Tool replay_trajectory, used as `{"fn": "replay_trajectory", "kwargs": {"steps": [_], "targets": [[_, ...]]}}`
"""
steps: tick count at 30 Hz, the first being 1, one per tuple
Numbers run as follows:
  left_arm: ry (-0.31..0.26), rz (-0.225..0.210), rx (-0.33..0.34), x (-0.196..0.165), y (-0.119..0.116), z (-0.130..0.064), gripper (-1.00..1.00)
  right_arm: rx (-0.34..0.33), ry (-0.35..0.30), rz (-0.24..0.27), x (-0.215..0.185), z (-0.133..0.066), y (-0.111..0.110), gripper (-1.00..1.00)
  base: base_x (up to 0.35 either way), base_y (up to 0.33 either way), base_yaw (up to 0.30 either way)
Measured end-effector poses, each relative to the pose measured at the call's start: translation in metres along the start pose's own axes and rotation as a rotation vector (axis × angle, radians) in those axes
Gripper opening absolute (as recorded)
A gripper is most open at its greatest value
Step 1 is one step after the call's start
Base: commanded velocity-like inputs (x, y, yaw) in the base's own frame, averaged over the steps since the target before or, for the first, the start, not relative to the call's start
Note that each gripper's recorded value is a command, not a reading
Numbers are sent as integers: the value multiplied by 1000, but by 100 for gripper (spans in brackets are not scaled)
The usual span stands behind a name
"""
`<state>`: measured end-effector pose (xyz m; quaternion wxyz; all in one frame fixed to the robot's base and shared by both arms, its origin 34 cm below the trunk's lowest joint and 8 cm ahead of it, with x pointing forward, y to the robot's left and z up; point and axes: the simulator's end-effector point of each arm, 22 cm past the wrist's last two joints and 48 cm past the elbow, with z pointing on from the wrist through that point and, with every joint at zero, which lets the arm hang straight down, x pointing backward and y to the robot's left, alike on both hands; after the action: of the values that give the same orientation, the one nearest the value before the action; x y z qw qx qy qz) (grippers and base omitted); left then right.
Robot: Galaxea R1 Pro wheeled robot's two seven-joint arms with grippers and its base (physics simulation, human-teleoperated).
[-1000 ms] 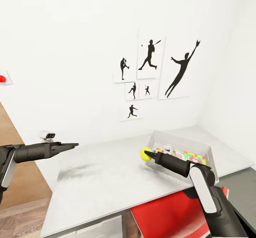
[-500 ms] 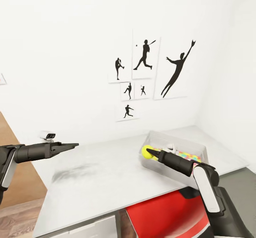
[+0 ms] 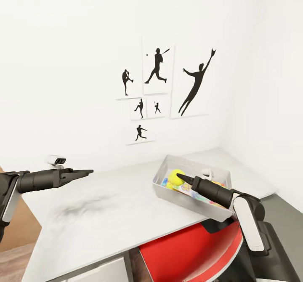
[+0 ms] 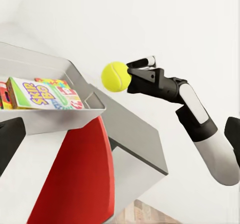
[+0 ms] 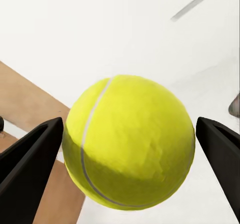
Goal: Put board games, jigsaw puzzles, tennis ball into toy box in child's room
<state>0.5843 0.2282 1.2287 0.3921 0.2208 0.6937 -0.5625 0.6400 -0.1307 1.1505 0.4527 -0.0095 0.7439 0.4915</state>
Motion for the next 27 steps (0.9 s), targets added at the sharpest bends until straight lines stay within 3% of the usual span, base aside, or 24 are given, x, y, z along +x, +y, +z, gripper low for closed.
{"fn": "replay_trajectory", "kwargs": {"steps": [5,16,22,27], "targets": [[-1,4,-1,-1,-1,-1,100,-7,-22,7,-6,-6,-1,-100,0,-2,-163],[0,4,-2,-1,-1,0,100,8,-15,38,9,-9,-8,-100,0,0,-13],[0,4,-1,-1,-1,0,100,21,-8,33,-11,-9,-7,-100,0,-2,0],[0,4,-2,-1,-1,-1,100,167,-59,30,-53,-13,-34,-100,0,-111,0]]}}
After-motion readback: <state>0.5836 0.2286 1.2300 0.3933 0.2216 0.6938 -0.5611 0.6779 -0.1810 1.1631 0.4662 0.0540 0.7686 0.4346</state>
